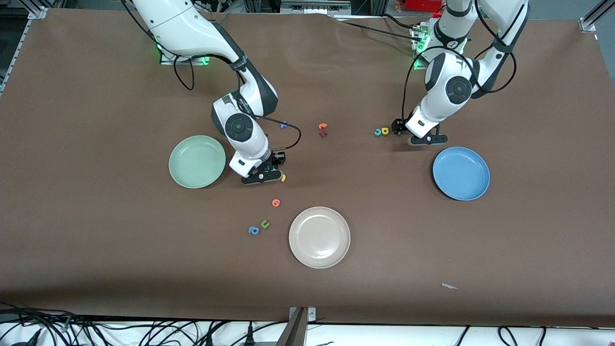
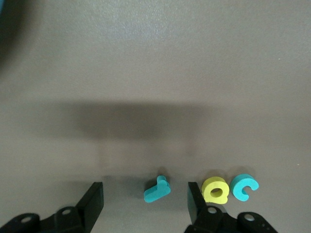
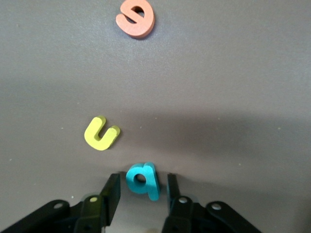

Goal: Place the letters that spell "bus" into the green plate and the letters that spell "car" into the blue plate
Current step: 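Grasp the teal a with the right gripper while the left gripper grasps the l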

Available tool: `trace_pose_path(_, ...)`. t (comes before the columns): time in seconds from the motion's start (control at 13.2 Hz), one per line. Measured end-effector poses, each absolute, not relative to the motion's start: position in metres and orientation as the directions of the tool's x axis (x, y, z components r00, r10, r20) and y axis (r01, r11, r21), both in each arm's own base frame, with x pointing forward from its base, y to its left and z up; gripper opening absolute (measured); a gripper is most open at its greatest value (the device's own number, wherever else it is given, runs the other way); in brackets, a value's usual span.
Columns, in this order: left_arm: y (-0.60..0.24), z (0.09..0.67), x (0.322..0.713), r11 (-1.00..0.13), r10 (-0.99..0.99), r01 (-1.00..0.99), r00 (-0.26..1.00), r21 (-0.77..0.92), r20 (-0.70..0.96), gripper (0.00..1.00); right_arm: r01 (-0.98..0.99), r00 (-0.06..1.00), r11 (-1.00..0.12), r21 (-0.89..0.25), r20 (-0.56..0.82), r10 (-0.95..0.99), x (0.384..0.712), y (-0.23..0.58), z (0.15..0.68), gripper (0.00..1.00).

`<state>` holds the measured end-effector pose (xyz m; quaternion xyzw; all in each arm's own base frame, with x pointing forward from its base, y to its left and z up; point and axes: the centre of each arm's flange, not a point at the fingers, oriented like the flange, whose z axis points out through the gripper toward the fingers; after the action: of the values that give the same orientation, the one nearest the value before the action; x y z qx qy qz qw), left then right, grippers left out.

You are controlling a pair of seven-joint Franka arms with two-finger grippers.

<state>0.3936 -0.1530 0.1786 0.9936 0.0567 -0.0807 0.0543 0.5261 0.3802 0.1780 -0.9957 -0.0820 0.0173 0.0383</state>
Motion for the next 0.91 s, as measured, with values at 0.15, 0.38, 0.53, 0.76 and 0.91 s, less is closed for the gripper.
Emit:
trace_pose_path(0.15,-0.153,0.176,0.393,-0.987,0.108,0.126,0.980,0.099,-0.169,0.77,0.166,0.985,-0.983,-0.075,-0.025,0.168,0.526,0.380,0.177,0.39)
trace_pose_path(0.38,-0.155,0.176,0.393,-0.986,0.117,0.135,0.979,0.099,-0.169,0.69,0.170,0.985,-0.983,-0.076,-0.019,0.172,0.527,0.381,0.179,0.28)
trace_pose_path(0.53,-0.156,0.176,0.393,-0.985,0.121,0.139,0.978,0.098,-0.170,0.47,0.171,0.985,-0.982,-0.075,-0.020,0.173,0.527,0.381,0.178,0.28)
trace_pose_path(0.76,-0.157,0.176,0.393,-0.984,0.135,0.153,0.976,0.096,-0.172,0.36,0.157,0.987,-0.986,-0.058,-0.023,0.159,0.536,0.370,0.190,0.28)
trace_pose_path(0.91,-0.157,0.176,0.392,-0.983,0.139,0.157,0.975,0.095,-0.172,0.35,0.129,0.991,-0.991,-0.025,-0.043,0.130,0.552,0.347,0.218,0.28)
